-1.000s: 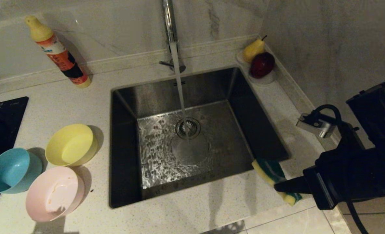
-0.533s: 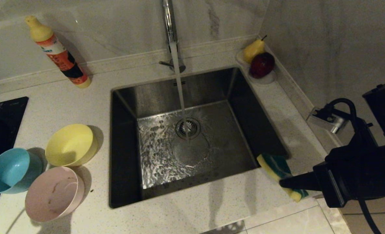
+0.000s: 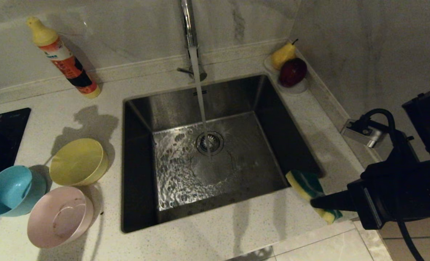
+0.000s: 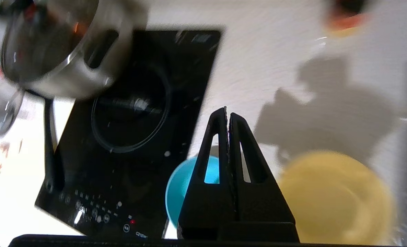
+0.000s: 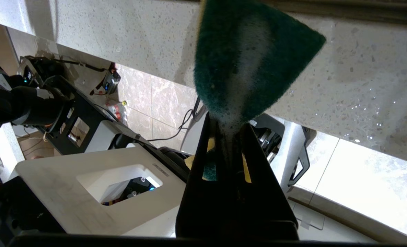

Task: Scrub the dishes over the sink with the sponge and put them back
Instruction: Pick up a bowl and the sponge

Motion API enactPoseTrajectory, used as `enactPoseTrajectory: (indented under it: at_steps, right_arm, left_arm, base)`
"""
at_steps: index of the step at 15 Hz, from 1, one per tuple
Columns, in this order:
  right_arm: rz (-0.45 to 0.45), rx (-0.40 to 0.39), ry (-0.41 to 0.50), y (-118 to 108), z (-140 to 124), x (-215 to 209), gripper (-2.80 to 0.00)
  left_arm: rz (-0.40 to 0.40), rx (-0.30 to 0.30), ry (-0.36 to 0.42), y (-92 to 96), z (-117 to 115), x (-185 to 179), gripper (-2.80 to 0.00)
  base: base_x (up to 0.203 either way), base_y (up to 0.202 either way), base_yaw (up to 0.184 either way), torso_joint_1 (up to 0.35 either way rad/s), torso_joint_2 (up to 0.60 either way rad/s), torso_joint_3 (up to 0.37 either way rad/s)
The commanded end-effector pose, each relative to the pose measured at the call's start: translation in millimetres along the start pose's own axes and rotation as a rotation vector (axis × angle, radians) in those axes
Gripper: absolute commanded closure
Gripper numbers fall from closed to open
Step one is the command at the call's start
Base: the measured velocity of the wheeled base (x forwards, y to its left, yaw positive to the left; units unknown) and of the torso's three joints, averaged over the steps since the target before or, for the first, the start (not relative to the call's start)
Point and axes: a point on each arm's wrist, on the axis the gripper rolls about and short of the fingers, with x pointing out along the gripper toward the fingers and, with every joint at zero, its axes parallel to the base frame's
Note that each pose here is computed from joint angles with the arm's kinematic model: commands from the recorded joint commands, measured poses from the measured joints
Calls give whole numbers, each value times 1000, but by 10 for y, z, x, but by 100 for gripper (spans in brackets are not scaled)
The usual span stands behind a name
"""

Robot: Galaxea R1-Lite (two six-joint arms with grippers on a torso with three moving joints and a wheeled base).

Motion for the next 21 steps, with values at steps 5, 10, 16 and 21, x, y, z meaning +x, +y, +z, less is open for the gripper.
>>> enactPoseTrajectory:
  at_steps: [5,10,16,21]
  right_arm:
    - [-17,18,23,-52,5,71,0]
    - [-27,27,31,-86,13,109,0]
    - [-29,27,36,-94,22,134,0]
    - [-30,26,29,-92,20,108,0]
  left_arm:
    - [-1,-164,225,192,-314,936,0]
    - [-85,-338,339,454,-509,1127,0]
    - [-51,-428,434,567,-766,1299,-280]
    - [-123,-557,483,550,-827,1318,-280]
  base:
    - [0,0,0,0,0,0]
    - [0,0,0,0,0,0]
    - [0,0,0,0,0,0]
    - [0,0,0,0,0,0]
